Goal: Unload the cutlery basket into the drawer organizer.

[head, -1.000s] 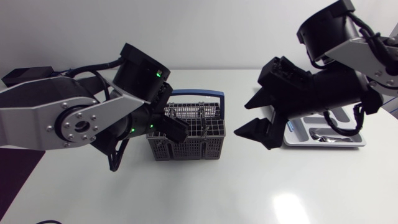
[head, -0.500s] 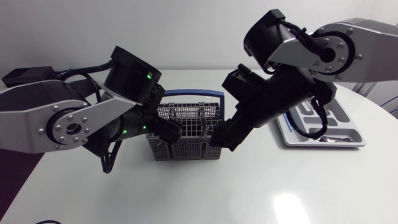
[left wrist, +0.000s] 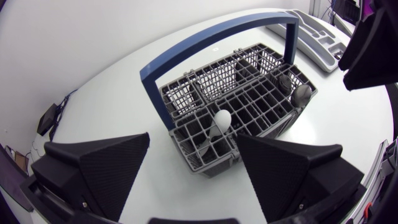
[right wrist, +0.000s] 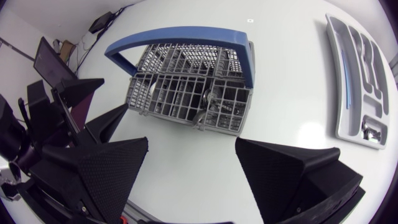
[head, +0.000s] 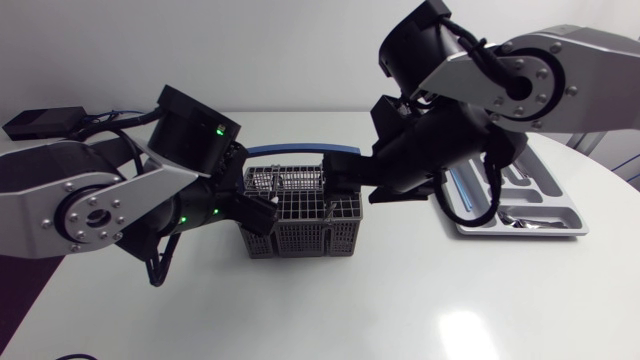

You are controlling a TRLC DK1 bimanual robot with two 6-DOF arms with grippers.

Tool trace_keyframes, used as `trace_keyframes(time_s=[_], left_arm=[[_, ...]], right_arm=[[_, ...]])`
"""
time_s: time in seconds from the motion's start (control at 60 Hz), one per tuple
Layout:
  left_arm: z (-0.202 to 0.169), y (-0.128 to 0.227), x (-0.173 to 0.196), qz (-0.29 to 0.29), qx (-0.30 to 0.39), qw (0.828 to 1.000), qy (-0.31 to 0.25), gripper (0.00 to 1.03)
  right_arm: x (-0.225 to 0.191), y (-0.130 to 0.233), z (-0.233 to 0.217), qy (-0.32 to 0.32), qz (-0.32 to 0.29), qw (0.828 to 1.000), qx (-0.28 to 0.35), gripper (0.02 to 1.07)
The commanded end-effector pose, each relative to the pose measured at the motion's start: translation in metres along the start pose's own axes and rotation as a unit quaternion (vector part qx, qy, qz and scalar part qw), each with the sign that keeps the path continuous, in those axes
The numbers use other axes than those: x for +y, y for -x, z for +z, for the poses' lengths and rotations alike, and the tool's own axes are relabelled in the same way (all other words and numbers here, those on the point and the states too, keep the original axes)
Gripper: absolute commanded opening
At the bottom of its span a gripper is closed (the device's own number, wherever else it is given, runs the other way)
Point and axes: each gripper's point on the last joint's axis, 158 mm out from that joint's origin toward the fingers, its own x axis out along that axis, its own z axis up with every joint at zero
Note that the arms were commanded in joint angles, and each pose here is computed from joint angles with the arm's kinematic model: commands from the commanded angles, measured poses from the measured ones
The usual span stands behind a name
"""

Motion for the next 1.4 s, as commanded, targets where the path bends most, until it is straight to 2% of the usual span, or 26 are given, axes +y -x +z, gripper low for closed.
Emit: trace_keyframes(time_s=[0.0,0.083,0.117,0.15,0.217,0.35,0.417,0.5,0.6,0.7,0.783,0.883,1.033,1.1,1.15,1.3,1.383], left_arm=[[-0.009,0.000,0.005,0.003,0.005,1.000,0.002,0.98],[-0.010,0.001,0.007,0.005,0.006,1.000,0.003,0.98],[-0.011,0.001,0.009,0.006,0.006,1.000,0.005,0.98],[-0.011,0.001,0.009,0.006,0.006,1.000,0.006,0.98],[-0.013,0.000,0.010,0.007,0.006,1.000,0.006,0.98],[-0.015,0.000,0.011,0.008,0.007,1.000,0.008,0.98],[-0.017,-0.001,0.013,0.009,0.010,1.000,0.010,0.98],[-0.019,-0.003,0.014,0.006,0.007,1.000,0.013,0.98],[-0.019,-0.003,0.014,0.002,-0.002,1.000,0.014,0.98],[-0.020,-0.004,0.014,0.001,-0.004,1.000,0.017,0.98],[-0.021,-0.005,0.014,0.000,-0.004,1.000,0.019,0.98],[-0.022,-0.007,0.014,-0.004,-0.007,1.000,0.021,0.98],[-0.024,-0.008,0.015,-0.003,-0.006,1.000,0.021,0.98],[-0.025,-0.009,0.015,-0.002,-0.006,1.000,0.021,0.98],[-0.026,-0.009,0.015,-0.002,-0.004,1.000,0.021,0.98],[-0.026,-0.009,0.015,-0.002,-0.004,1.000,0.021,0.98],[-0.026,-0.009,0.015,-0.002,-0.005,1.000,0.021,0.98]], right_arm=[[0.010,-0.007,0.004,-0.048,0.002,0.999,-0.003,1.03],[0.011,-0.014,-0.001,-0.075,-0.003,0.997,0.010,1.03],[0.009,-0.016,-0.003,-0.103,-0.006,0.995,0.015,1.03],[0.006,-0.021,-0.007,-0.158,-0.005,0.987,0.018,1.03],[0.009,-0.028,0.000,-0.204,0.013,0.979,-0.002,1.02],[0.011,-0.037,-0.002,-0.261,0.004,0.965,0.010,1.01],[0.010,-0.044,-0.003,-0.274,-0.003,0.961,0.018,0.97],[-0.001,-0.054,-0.012,-0.298,-0.034,0.953,0.049,0.95],[-0.003,-0.059,-0.017,-0.303,-0.047,0.949,0.070,0.95],[-0.001,-0.061,-0.013,-0.308,-0.041,0.949,0.060,0.87],[0.003,-0.060,-0.008,-0.304,-0.040,0.951,0.049,0.86],[0.000,-0.063,0.002,-0.306,-0.045,0.951,0.027,0.70],[-0.004,-0.069,0.012,-0.300,-0.055,0.952,0.007,0.65],[-0.008,-0.071,0.014,-0.298,-0.064,0.953,0.000,0.52],[-0.009,-0.071,0.016,-0.295,-0.066,0.953,-0.006,0.46],[-0.006,-0.073,0.013,-0.288,-0.069,0.955,-0.006,0.43],[-0.006,-0.073,0.012,-0.284,-0.072,0.956,-0.008,0.33]])
